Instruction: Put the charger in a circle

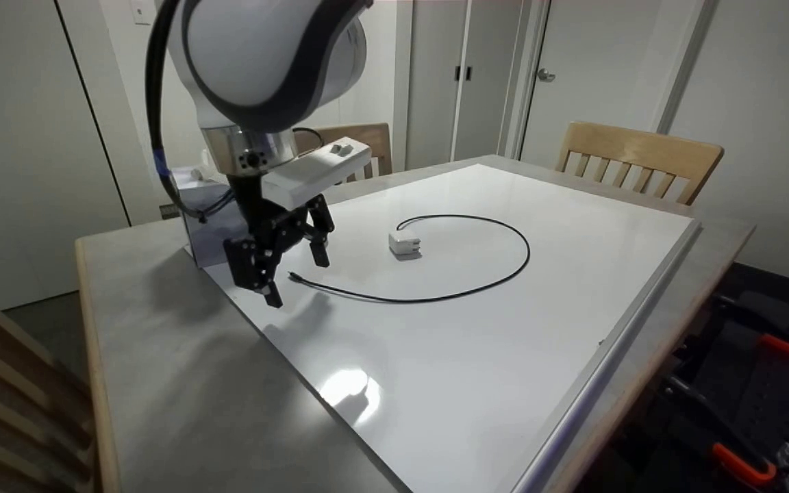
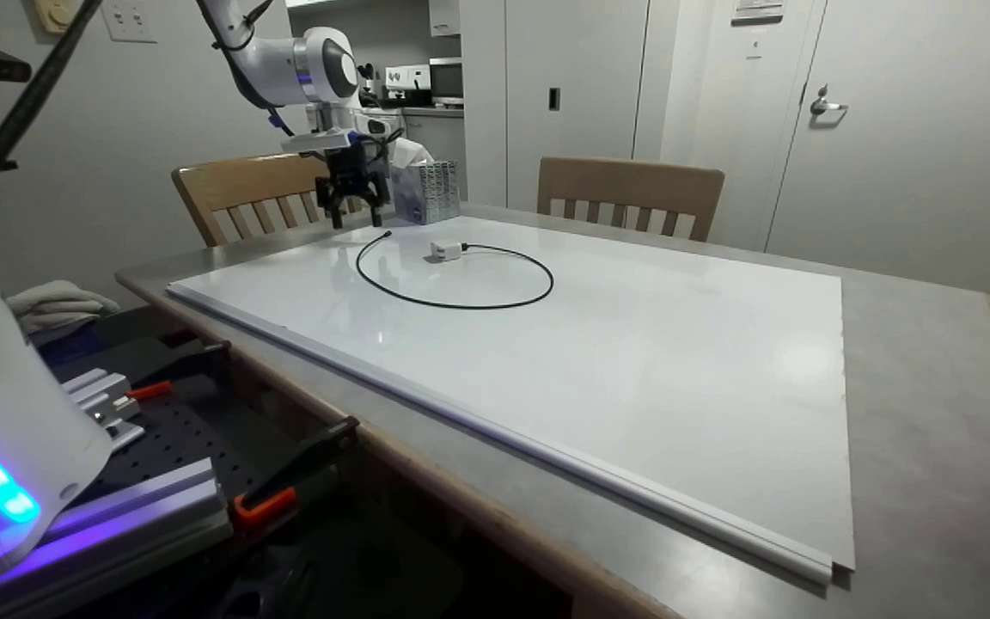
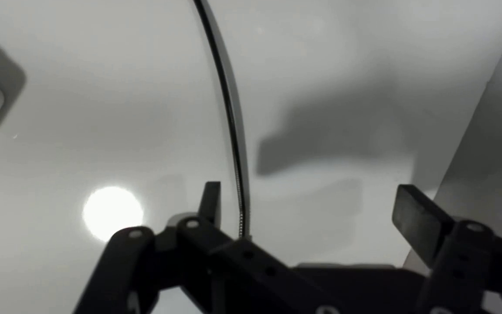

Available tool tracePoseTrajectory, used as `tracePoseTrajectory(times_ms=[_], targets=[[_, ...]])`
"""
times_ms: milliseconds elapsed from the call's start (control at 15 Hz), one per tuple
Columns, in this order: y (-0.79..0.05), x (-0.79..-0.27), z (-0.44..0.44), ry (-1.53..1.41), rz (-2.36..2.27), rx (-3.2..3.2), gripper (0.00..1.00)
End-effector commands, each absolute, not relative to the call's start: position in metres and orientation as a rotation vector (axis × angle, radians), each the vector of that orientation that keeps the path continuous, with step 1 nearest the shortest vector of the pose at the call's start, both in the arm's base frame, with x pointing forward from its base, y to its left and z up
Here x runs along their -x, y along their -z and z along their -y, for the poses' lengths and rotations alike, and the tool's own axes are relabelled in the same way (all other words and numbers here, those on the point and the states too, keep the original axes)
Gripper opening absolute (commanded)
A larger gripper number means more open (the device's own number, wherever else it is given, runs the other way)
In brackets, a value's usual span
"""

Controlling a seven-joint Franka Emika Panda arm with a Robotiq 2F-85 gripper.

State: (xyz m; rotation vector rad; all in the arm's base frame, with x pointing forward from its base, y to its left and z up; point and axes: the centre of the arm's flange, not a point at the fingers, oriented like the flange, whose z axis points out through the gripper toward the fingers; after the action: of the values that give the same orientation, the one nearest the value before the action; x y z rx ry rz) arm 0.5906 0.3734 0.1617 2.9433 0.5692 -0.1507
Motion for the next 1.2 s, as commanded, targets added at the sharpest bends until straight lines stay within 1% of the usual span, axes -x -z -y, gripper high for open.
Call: tracePoseTrajectory(times_ms=[0,200,600,933,1000,1067,1133], targets=[[-0.164,-0.59,-0.359,0.067,-0.525,-2.913,1.0],[-0.159,-0.597,-0.349,-0.005,-0.488,-2.955,1.0],[-0.13,-0.596,-0.324,-0.046,-0.429,-3.069,1.0],[-0.131,-0.597,-0.322,-0.055,-0.396,-3.088,1.0],[-0.131,-0.597,-0.322,-0.054,-0.392,-3.089,0.75],[-0.131,-0.597,-0.323,-0.053,-0.39,-3.091,0.74],[-0.133,-0.597,-0.324,-0.052,-0.388,-3.096,0.68]])
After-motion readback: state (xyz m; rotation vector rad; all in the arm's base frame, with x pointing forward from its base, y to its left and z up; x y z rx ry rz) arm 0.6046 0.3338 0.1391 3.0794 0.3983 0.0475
